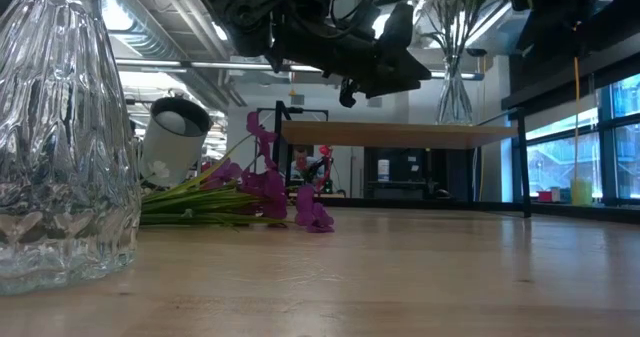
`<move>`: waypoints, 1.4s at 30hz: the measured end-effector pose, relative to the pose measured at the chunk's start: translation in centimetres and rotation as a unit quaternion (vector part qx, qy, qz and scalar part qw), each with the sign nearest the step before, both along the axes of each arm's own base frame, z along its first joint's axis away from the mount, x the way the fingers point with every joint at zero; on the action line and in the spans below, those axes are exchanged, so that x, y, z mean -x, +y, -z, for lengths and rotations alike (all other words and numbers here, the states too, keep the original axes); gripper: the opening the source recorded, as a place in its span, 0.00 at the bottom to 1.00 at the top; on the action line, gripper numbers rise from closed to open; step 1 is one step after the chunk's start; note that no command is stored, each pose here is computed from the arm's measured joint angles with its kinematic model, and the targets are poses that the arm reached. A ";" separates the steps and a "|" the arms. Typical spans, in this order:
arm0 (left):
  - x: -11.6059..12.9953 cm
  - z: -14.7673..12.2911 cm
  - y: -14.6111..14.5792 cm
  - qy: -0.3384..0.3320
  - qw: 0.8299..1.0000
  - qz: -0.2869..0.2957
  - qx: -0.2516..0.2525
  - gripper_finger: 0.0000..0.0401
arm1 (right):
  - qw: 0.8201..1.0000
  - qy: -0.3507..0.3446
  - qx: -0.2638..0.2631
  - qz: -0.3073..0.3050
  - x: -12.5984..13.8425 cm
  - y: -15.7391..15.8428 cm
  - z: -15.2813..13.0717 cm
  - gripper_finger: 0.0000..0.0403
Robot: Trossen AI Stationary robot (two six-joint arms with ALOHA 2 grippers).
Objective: Pick and place flowers into a vace then onto a shelf
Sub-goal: Put the right transparent vase on the shelf
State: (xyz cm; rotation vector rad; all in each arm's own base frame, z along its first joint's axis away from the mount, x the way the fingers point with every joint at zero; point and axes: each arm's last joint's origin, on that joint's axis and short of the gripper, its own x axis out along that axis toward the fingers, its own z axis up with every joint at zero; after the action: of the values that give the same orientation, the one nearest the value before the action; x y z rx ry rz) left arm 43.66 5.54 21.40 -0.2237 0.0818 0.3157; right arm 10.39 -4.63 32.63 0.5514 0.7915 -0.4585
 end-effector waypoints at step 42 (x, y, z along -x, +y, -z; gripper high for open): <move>-7.3 0.6 2.7 -0.054 0.998 0.007 -0.033 0.28 | 0.999 -0.039 -0.012 0.013 -0.5 -0.1 -0.4 0.57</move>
State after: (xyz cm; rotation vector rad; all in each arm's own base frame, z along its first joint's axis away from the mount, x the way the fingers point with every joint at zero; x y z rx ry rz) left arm 50.97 8.24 20.79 -0.1752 -0.0335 0.2908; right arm 10.87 -4.78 33.05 0.5997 0.7167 -0.4479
